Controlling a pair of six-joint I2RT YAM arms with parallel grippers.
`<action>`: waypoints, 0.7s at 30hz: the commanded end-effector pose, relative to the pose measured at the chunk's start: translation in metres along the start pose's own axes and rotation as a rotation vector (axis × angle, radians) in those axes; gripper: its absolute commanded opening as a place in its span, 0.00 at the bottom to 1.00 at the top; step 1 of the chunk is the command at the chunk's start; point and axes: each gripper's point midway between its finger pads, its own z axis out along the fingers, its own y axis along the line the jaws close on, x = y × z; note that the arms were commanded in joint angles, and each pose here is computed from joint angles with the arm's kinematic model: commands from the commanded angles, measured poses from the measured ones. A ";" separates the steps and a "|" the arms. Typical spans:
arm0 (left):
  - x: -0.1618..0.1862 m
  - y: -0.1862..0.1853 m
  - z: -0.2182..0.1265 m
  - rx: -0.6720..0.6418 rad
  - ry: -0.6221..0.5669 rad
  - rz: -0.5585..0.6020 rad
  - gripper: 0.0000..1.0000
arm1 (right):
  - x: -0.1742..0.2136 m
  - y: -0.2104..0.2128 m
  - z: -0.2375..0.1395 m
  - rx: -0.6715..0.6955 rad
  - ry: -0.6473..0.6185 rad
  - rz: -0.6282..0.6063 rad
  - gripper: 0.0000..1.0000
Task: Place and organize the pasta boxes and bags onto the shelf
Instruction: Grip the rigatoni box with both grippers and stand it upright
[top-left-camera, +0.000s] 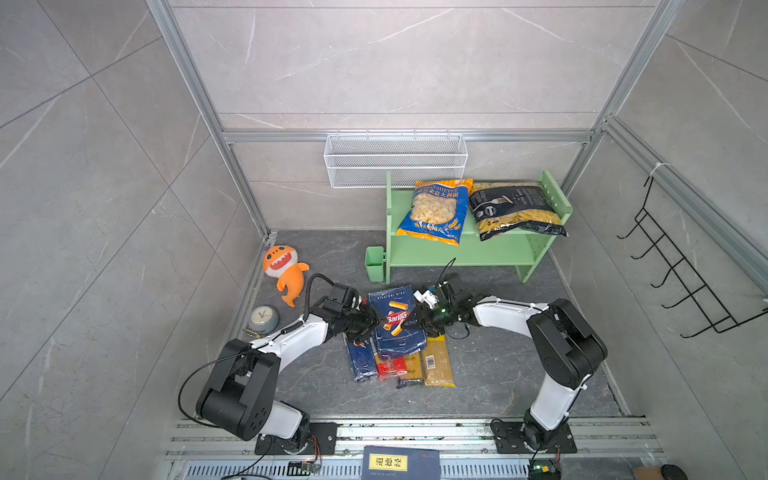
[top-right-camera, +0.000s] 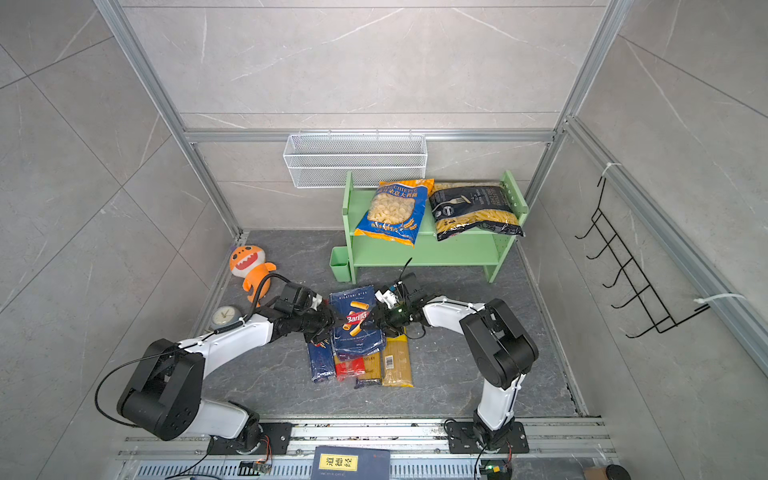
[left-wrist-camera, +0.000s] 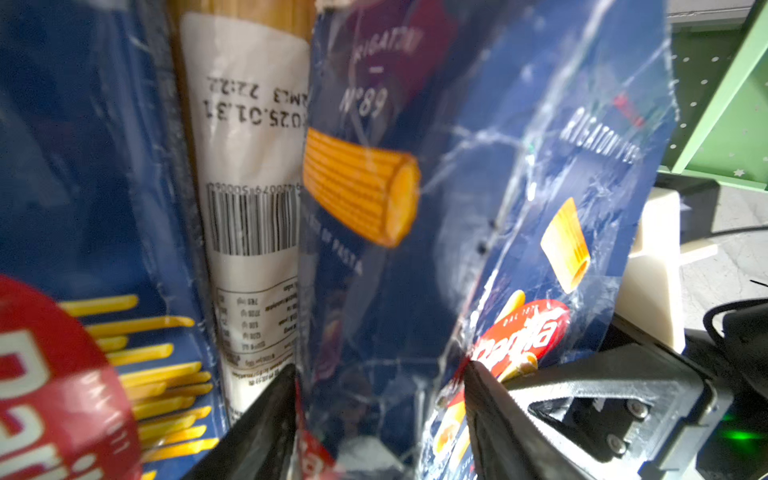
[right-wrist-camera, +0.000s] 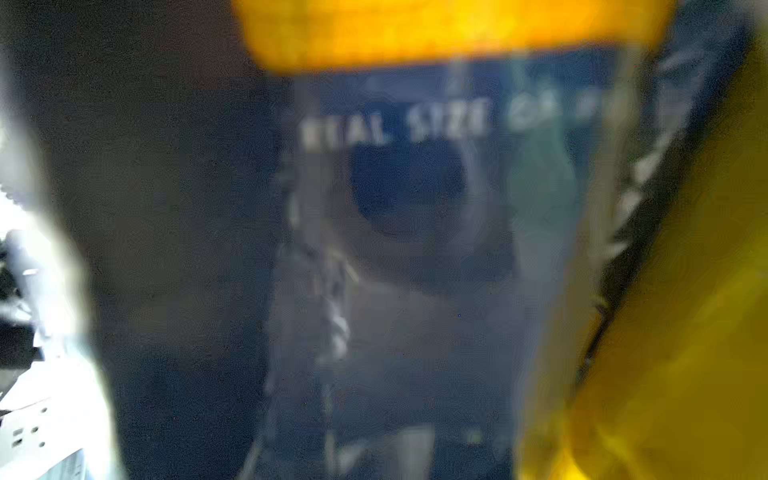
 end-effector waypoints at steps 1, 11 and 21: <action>0.000 -0.013 -0.003 0.006 0.008 0.046 0.69 | 0.006 0.062 -0.017 -0.188 0.002 -0.168 0.46; -0.013 -0.026 -0.032 -0.017 -0.051 0.079 0.79 | -0.004 0.062 -0.064 -0.273 -0.129 -0.140 0.31; -0.017 -0.038 -0.053 -0.030 -0.083 0.098 0.80 | -0.001 0.060 -0.088 -0.307 -0.175 -0.151 0.25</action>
